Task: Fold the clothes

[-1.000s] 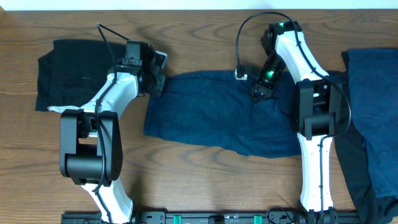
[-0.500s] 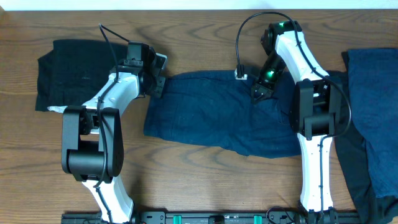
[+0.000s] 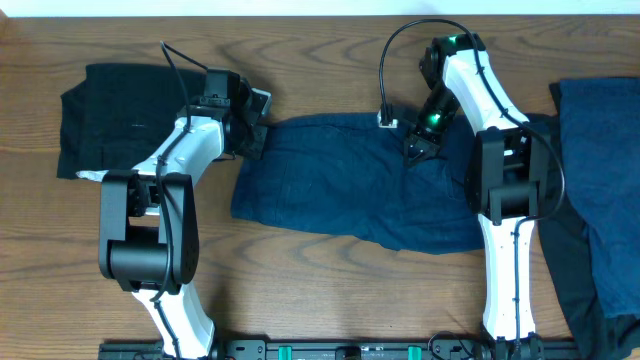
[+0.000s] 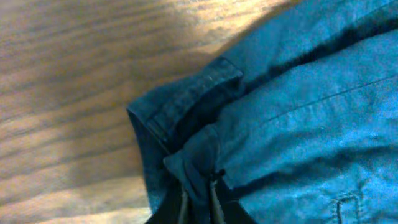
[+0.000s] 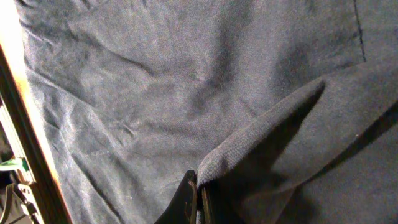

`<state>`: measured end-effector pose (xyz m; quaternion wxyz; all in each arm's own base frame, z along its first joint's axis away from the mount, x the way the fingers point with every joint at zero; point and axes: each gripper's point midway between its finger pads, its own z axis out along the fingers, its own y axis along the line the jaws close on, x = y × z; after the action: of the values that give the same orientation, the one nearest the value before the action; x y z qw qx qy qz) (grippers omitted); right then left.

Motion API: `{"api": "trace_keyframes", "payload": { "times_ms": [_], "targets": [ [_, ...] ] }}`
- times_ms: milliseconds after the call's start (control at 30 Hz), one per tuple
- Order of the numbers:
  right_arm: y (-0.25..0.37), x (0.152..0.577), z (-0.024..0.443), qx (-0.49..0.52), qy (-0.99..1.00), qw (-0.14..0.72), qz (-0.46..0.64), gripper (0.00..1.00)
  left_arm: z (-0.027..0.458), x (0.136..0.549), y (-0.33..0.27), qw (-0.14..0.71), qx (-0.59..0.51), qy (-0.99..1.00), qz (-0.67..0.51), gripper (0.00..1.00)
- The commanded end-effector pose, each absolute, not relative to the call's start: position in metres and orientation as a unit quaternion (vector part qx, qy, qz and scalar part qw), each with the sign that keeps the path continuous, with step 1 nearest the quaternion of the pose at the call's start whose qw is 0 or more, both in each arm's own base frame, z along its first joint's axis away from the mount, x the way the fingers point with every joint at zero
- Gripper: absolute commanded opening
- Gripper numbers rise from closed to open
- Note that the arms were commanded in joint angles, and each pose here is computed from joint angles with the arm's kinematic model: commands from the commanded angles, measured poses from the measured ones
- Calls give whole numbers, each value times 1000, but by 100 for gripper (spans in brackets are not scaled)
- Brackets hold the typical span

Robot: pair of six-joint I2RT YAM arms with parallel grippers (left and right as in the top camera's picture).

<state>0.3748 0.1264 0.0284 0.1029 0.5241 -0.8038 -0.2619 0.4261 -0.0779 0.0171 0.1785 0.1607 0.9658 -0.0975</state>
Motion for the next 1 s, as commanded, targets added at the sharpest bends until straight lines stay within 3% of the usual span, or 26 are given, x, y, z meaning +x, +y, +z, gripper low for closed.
{"api": "trace_keyframes", "payload": {
  "times_ms": [0, 533, 800, 900, 967],
  "targets": [
    [127, 377, 28, 522, -804, 99, -267, 3, 32, 419, -85, 179, 157, 964, -118, 9],
    [127, 377, 28, 522, -804, 98, -267, 3, 40, 373, -141, 119, 211, 954, -177, 9],
    [127, 377, 28, 520, -806, 99, -266, 4, 25, 368, -138, 102, 225, 961, -122, 10],
    [127, 377, 28, 519, -806, 99, -267, 4, 20, 374, -128, 106, 222, 965, -92, 23],
    [127, 377, 28, 519, -806, 99, -267, 4, 16, 374, -128, 103, 222, 965, -91, 25]
  ]
}}
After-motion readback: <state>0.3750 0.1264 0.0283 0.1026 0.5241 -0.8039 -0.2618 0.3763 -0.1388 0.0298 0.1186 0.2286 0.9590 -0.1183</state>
